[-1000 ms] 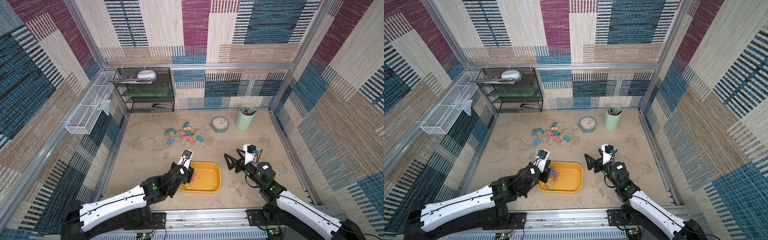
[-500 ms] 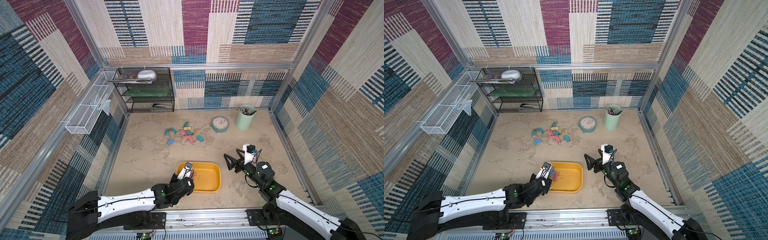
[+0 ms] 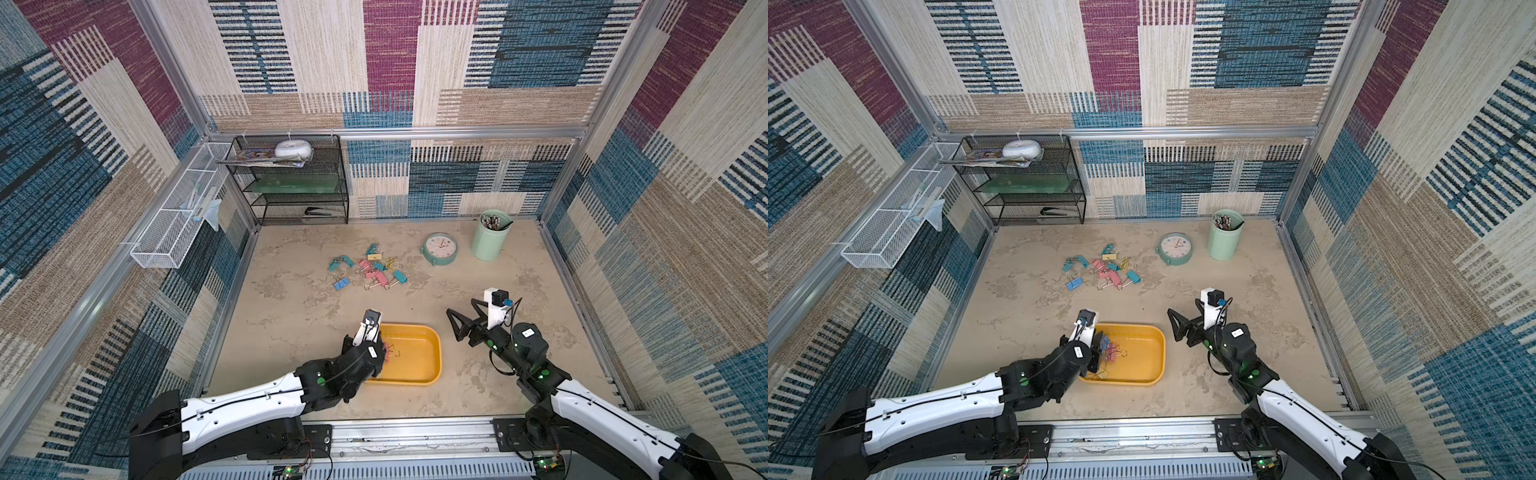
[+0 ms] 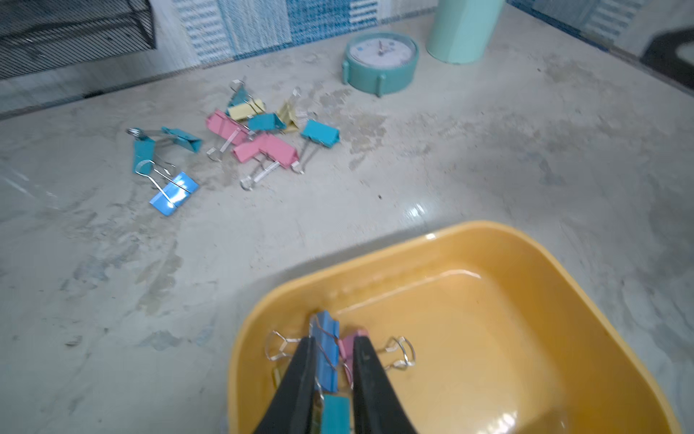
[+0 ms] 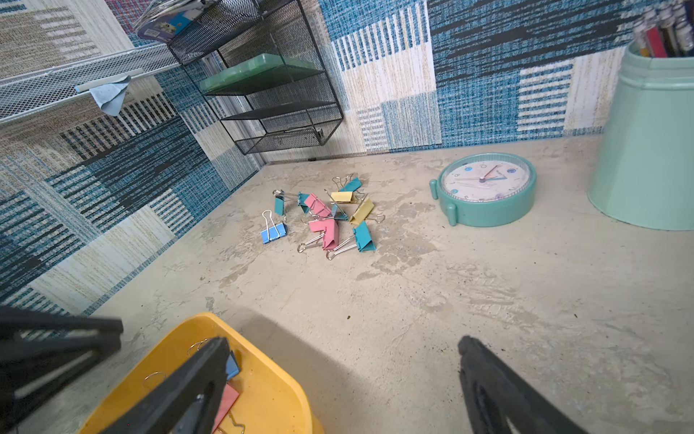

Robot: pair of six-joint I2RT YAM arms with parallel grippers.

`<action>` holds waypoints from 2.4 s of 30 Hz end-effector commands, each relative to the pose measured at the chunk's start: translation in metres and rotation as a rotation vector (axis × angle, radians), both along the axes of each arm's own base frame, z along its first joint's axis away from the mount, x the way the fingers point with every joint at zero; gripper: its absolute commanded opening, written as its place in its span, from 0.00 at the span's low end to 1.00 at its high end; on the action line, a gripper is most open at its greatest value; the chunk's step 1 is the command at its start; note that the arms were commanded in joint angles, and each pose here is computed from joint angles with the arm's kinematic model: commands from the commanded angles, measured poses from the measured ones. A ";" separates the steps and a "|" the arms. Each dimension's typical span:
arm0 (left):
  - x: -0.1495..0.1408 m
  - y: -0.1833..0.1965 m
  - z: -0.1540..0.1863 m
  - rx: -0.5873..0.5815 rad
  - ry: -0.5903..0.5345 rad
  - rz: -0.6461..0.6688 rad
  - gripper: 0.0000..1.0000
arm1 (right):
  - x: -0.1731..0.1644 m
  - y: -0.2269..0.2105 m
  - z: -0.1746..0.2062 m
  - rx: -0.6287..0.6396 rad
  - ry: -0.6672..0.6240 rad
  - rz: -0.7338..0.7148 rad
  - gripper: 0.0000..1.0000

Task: Put the binder clips in the storage box
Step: Place the binder clip in the storage box, then pick up the binder clip at the center of the board, then place the binder clip in the storage box.

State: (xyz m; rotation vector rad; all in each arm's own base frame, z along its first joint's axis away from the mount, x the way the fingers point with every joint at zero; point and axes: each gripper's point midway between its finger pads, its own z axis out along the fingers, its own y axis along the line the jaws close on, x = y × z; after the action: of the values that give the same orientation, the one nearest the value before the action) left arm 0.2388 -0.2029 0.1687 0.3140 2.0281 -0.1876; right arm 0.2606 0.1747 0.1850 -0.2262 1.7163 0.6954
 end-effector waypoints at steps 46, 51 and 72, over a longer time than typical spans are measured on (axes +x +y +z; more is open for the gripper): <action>0.203 0.121 -0.084 -0.567 0.363 0.213 0.00 | 0.000 0.006 0.004 0.019 -0.004 0.028 0.98; 0.163 0.091 -0.046 -0.520 0.280 0.143 0.00 | 0.000 0.006 0.005 0.020 -0.006 0.027 0.98; -0.026 -0.092 -0.005 0.163 0.000 -0.309 0.00 | -0.003 -0.002 0.012 0.041 -0.027 -0.002 0.98</action>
State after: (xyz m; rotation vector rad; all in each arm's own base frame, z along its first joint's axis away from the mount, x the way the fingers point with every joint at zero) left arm 0.2080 -0.2948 0.1719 0.7473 2.0096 -0.3107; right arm 0.2562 0.1766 0.1959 -0.2272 1.6820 0.7362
